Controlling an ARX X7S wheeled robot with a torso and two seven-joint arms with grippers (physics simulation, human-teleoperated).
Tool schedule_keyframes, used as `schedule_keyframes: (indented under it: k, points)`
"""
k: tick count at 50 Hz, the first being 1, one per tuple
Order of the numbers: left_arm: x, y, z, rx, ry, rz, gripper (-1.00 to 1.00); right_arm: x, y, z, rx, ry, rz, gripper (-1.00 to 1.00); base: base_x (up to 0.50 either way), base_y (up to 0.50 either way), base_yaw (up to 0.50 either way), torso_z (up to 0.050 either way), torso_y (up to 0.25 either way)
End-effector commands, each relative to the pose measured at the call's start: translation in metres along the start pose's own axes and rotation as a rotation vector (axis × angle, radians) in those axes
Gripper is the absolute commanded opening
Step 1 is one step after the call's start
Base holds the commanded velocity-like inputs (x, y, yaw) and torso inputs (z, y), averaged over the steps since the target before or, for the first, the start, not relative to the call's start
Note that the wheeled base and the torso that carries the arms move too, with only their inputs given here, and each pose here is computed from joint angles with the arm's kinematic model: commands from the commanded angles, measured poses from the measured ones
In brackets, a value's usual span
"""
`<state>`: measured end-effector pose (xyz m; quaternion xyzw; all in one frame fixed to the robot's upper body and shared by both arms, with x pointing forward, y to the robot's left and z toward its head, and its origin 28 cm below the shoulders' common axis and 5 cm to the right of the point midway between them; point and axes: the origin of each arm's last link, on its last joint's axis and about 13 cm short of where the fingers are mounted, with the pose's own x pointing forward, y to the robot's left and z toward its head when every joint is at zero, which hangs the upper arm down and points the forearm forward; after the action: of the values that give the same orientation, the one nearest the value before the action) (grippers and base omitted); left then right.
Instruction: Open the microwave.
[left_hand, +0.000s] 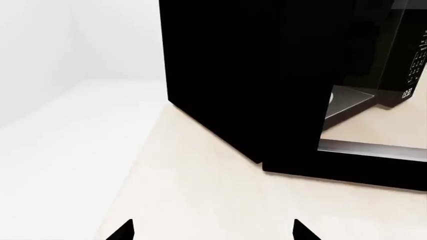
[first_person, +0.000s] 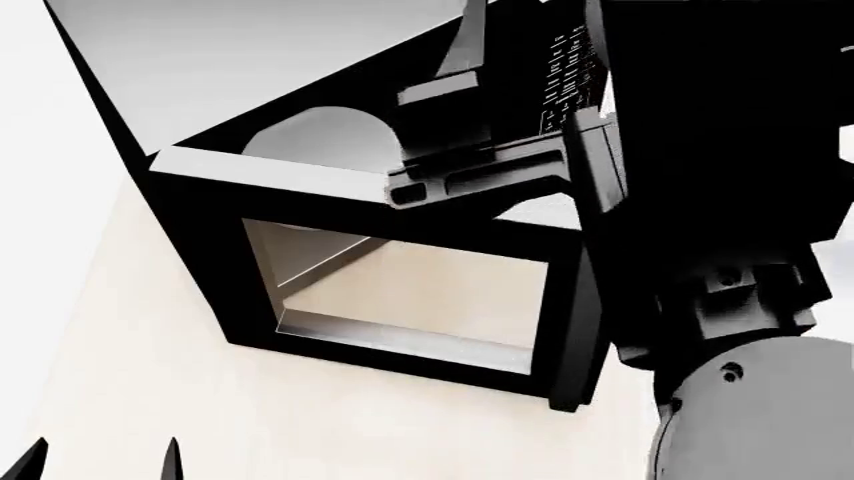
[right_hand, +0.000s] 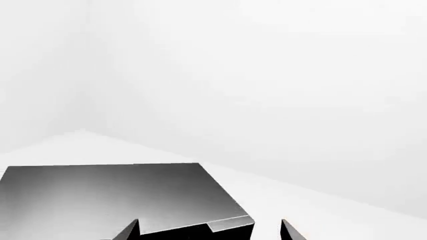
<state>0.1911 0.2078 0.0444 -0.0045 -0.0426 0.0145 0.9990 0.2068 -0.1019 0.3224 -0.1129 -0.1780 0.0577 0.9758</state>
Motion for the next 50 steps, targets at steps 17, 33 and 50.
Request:
schedule_keyframes:
  k: [17,33,50]
  points:
    - [0.001,0.001,0.000,-0.008,0.004,-0.004,1.00,0.089,-0.029,0.024,0.098,0.509,0.125,1.00,0.00,0.00,0.00,0.000,0.000]
    - [0.002,0.001,-0.001,-0.010,0.011,-0.004,1.00,0.119,-0.034,0.026,0.125,0.663,0.141,1.00,0.00,0.00,0.00,0.000,0.000]
    - [0.002,0.002,0.000,-0.013,0.006,0.005,1.00,0.138,-0.028,0.005,0.174,0.817,0.158,1.00,0.00,0.00,0.00,0.000,0.000]
